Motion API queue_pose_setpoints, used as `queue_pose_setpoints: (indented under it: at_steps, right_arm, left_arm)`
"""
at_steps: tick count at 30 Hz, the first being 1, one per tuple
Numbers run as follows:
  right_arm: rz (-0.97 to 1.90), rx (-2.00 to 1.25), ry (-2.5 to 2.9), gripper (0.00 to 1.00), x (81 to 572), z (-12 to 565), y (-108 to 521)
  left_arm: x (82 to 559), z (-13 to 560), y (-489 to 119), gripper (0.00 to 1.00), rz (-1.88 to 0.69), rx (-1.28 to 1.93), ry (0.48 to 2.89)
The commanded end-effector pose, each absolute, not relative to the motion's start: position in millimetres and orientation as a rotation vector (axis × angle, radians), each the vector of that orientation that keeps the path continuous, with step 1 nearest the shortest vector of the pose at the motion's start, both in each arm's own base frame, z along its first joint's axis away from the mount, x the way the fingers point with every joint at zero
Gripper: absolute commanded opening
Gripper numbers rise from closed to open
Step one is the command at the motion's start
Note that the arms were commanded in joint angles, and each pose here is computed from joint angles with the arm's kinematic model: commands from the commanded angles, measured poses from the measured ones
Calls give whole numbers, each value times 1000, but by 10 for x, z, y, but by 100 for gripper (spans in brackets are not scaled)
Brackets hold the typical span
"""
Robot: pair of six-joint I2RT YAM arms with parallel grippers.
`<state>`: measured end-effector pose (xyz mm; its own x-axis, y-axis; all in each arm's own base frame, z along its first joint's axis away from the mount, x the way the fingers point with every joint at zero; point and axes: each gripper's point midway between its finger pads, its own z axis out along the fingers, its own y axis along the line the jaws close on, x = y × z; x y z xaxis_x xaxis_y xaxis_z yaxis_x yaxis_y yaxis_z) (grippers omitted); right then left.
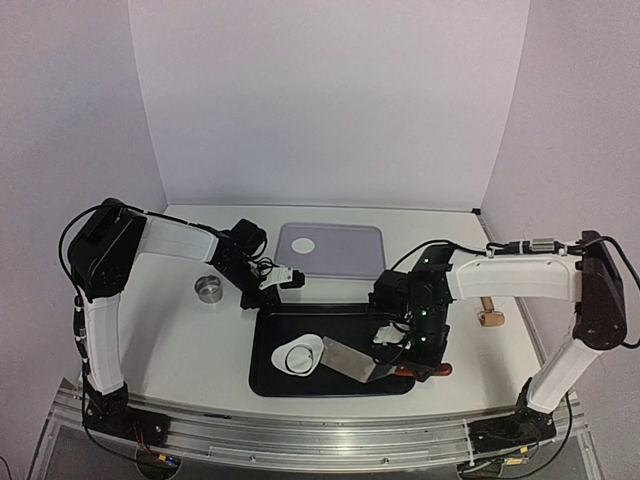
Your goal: Roll out the dumpling wrappers from the dough
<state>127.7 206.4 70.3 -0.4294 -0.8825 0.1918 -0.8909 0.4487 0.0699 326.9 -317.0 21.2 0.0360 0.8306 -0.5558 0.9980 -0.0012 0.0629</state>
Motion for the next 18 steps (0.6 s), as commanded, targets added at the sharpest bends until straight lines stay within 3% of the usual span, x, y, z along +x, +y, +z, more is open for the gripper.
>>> queue_pose_setpoints:
  at_steps: [1, 18]
  right_arm:
    - [-34, 1570, -2458, 0, 1201, 700, 2150]
    - [-108, 1625, -2545, 0, 1349, 844, 2382]
  left_arm:
    - [3362, 416, -3195, 0, -423, 1885, 1761]
    - [3354, 404, -3195, 0, -430, 1883, 1768]
